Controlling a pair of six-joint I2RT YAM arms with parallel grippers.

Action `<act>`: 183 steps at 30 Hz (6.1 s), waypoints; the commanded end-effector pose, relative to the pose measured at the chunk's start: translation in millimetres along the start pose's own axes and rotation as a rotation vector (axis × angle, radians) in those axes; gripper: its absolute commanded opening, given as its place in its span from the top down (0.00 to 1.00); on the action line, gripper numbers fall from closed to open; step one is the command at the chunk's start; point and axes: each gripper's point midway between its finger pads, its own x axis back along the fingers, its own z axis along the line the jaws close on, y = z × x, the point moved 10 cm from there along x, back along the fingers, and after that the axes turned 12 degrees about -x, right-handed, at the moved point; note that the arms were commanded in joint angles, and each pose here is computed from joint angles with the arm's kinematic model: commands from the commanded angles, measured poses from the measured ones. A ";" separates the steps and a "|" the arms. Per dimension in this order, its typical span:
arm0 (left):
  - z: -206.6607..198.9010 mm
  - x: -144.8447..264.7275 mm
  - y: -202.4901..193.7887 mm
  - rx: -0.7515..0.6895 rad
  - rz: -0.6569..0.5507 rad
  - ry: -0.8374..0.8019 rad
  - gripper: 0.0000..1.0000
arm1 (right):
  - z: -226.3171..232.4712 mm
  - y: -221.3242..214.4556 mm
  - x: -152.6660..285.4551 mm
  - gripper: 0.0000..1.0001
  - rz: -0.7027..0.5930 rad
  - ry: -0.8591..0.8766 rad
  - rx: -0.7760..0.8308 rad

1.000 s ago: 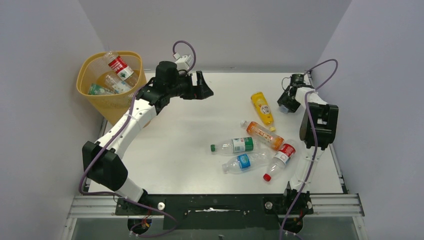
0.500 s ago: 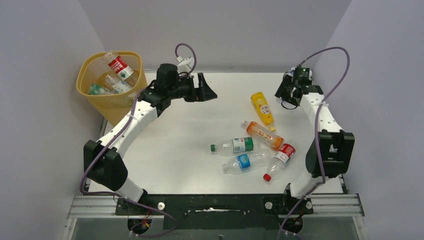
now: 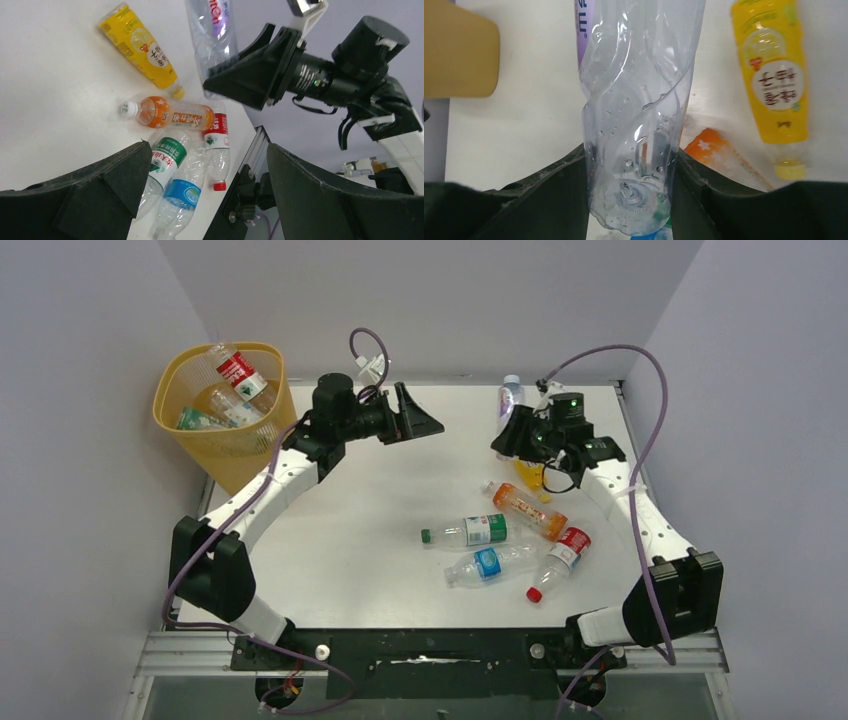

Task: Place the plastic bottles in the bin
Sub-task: Pick up the plastic bottle at the center of the board, then place the plastic bottle in the trash bin, then pick up the plastic bottle at the center of the board.

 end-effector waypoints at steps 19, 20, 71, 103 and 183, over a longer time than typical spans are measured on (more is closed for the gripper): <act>-13.9 3.5 5.6 -0.017 -0.169 -0.040 0.13 | 102.9 -60.9 -18.2 0.59 0.109 0.309 0.152; -13.7 3.7 5.3 -0.016 -0.170 -0.035 0.14 | 109.5 -62.4 -18.6 0.59 0.110 0.314 0.165; 1.9 1.2 3.7 -0.068 -0.135 0.182 0.69 | 161.2 -108.2 -3.1 0.30 0.128 0.383 0.281; 68.4 150.5 126.0 -0.181 -0.413 0.587 0.70 | 146.6 -102.4 35.3 0.06 0.050 0.348 0.267; -12.6 57.1 82.8 -0.283 -0.175 0.412 0.14 | -64.4 -13.8 -19.0 0.04 -0.021 -0.517 0.002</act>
